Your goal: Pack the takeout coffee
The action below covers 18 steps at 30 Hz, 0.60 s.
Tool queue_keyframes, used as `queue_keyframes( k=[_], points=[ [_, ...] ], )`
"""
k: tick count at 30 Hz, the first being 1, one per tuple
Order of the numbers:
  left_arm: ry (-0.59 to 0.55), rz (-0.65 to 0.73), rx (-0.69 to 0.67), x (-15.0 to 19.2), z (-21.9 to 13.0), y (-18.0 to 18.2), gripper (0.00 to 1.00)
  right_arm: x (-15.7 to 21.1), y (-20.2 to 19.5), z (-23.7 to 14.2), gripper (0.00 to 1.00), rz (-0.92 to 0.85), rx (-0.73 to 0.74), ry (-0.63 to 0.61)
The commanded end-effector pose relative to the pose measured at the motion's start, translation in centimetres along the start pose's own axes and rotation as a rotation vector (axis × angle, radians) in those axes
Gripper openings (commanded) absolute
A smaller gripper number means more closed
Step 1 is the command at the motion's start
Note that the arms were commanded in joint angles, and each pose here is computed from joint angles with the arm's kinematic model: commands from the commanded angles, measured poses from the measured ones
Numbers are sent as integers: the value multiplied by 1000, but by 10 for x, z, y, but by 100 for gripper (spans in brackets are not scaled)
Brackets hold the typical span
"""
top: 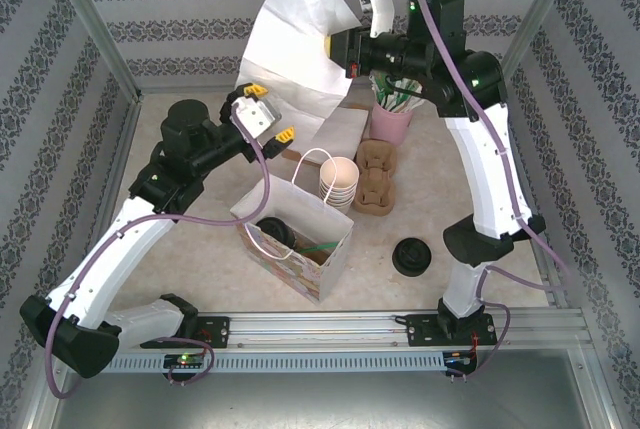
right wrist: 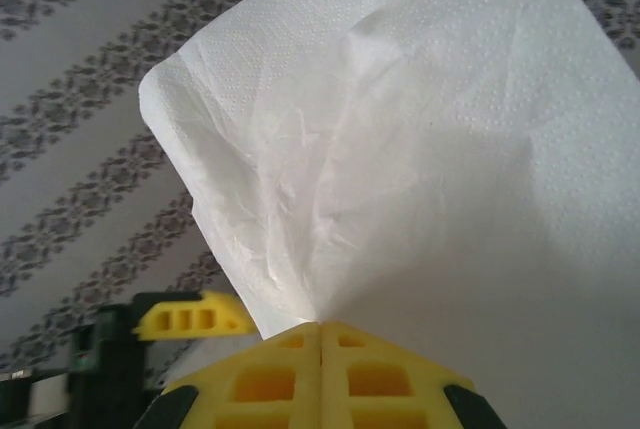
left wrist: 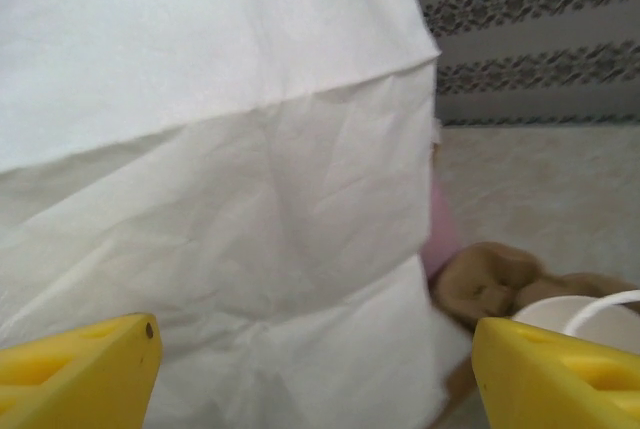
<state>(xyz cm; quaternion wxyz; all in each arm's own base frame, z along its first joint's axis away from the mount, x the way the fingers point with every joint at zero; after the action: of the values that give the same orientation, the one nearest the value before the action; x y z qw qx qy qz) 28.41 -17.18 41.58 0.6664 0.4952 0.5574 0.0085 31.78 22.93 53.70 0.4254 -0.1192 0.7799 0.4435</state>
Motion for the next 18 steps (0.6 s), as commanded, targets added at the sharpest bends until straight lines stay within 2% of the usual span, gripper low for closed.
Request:
queue_keyframes(
  k=[1, 7, 11, 18],
  points=[
    [-56, 265, -170, -22, -11, 18, 82, 10, 27, -12, 0, 8, -110, 37],
    [-202, 428, -308, -46, -29, 13, 85, 25, 46, -26, 0, 20, -135, 71],
    [-276, 515, -346, -56, -34, 0, 87, 34, 51, -30, 0, 49, -144, 93],
    [-436, 498, -413, -78, -54, -8, 88, 50, 57, -34, 0, 110, -160, 133]
  ],
)
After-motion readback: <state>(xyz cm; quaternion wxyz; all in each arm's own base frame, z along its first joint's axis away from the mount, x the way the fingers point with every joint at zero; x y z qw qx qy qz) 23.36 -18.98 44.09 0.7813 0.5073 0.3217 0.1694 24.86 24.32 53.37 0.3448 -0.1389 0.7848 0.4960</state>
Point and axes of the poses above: each hand's point on the last joint's axis, 136 mm out from that joint toward the fingers, its own z axis out along the fingers, its own y axis along the line the jaws close on, x = y × z, the point moved 6 cm from there along -z, back along the fingers, and after that the axes turned 12 degrees about z, right-handed, at the moved point
